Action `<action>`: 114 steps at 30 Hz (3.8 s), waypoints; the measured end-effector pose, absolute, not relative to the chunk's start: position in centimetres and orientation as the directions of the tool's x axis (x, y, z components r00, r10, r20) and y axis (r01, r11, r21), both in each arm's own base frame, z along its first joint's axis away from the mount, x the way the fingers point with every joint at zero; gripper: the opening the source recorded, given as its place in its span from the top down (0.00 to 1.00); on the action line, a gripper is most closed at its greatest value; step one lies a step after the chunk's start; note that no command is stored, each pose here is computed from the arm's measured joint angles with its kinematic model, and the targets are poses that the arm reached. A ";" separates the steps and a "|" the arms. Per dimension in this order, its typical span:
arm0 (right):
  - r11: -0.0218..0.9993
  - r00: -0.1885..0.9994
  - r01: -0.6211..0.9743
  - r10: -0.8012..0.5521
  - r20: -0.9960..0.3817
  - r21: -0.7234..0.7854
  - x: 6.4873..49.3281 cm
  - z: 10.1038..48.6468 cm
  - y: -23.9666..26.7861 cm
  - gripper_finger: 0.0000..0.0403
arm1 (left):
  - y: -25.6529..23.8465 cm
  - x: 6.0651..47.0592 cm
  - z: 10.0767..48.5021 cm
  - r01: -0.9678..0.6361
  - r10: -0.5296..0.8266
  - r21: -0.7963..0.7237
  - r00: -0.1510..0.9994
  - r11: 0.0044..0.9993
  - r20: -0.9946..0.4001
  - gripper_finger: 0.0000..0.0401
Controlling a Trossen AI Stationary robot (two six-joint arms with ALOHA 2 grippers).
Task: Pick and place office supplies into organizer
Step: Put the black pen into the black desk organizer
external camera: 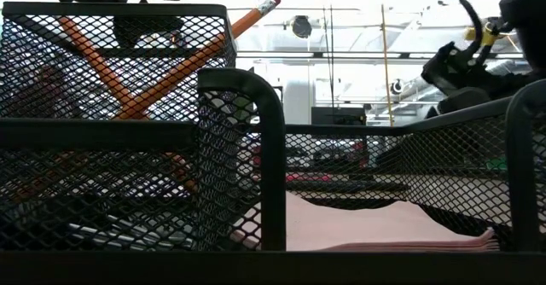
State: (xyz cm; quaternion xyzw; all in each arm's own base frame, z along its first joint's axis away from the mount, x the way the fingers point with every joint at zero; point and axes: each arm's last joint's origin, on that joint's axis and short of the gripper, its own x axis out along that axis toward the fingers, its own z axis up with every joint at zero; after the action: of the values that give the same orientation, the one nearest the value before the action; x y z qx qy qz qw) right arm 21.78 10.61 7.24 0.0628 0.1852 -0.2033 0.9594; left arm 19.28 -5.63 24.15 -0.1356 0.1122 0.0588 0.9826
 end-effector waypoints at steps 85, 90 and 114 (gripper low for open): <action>0.981 0.958 0.134 -0.165 0.236 0.144 31.6 17.9 10.5 0.92 | -5.9 19.9 26.5 -0.069 0.080 -0.358 0.997 0.931 0.016 0.42; 0.979 0.965 0.135 -0.165 0.202 0.155 32.4 17.7 9.4 0.92 | -6.4 21.0 25.9 -0.060 0.072 -0.345 0.997 0.937 0.023 0.42; 0.985 0.972 0.075 -0.108 0.208 0.157 32.7 17.9 9.4 0.91 | -6.9 22.2 25.1 -0.029 0.047 -0.350 0.998 0.936 0.041 0.62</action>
State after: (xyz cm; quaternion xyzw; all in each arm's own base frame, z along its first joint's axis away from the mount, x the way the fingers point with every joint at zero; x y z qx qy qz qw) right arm 32.67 9.36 17.89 0.0740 -0.1085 -0.0462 0.9903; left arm 22.22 -6.86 25.08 -0.1775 -0.0245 0.0193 0.9836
